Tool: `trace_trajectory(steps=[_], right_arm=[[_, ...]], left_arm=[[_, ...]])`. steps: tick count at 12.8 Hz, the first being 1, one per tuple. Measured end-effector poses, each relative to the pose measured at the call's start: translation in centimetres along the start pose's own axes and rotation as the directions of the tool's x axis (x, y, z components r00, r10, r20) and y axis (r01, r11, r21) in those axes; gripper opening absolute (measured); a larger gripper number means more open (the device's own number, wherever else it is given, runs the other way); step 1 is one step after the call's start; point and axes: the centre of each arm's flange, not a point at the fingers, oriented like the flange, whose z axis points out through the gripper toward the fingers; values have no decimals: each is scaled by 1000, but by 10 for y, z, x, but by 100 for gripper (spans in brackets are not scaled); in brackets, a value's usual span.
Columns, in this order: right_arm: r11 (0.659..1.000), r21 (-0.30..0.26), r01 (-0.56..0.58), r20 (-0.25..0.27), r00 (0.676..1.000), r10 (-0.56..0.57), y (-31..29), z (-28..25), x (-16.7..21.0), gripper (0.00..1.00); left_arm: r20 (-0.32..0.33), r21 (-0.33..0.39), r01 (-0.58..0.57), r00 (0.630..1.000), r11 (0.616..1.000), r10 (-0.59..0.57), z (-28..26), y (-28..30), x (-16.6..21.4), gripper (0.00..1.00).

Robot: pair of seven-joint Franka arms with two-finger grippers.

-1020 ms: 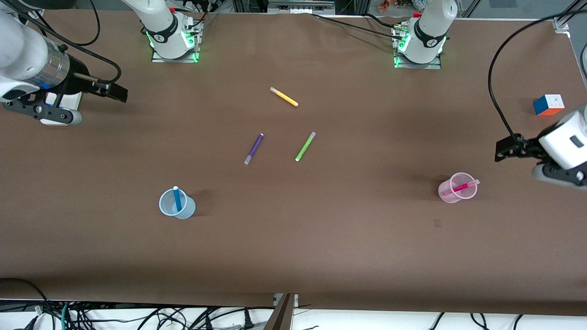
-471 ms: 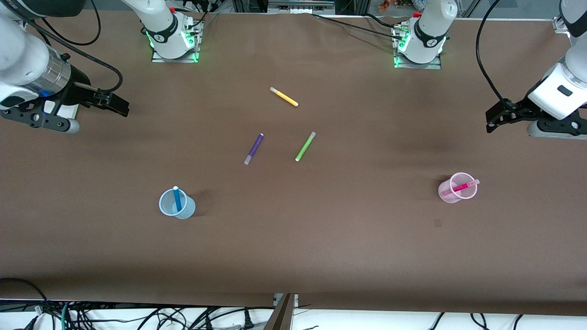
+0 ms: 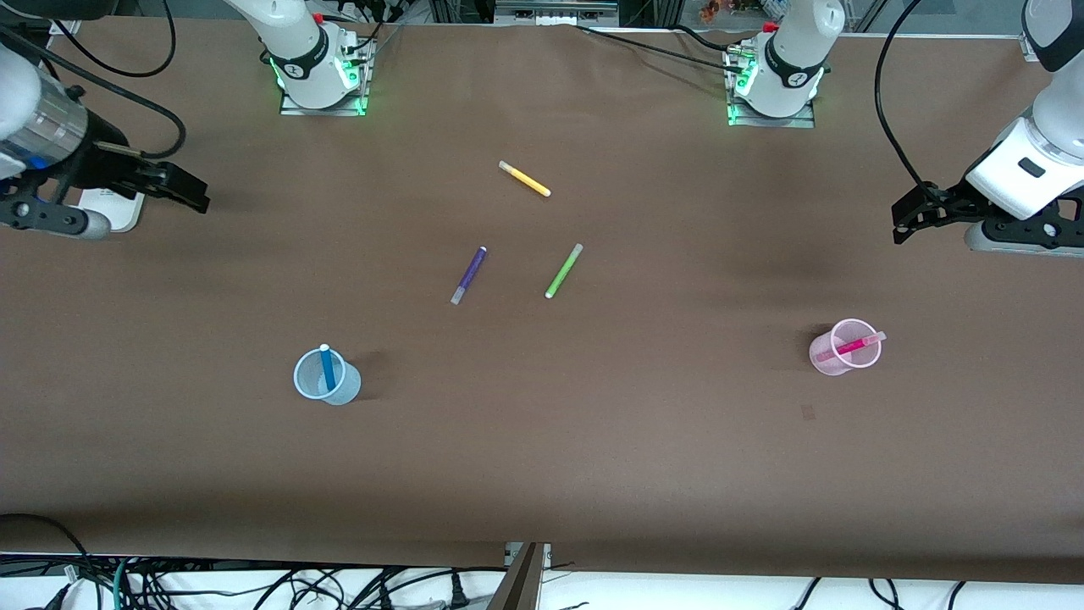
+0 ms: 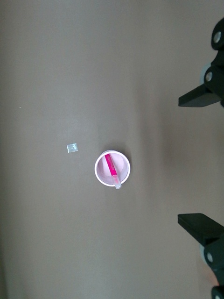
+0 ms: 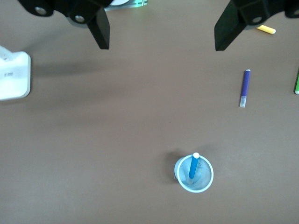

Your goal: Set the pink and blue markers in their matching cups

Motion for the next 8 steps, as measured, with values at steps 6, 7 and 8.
trace_trajectory(steps=[6,7,8], right_arm=[[1000,12,-13,-56,998,14,22,-22,-25,100],[1000,11,-13,-54,998,13,22,-21,-25,100],[1000,9,-8,-54,999,9,19,-20,-26,100]], left_arm=[[-1,0,-4,1000,1000,4,0,1,0,100],[-1,0,-4,1000,1000,4,0,1,0,100],[-1,0,-4,1000,1000,4,0,1,0,100]])
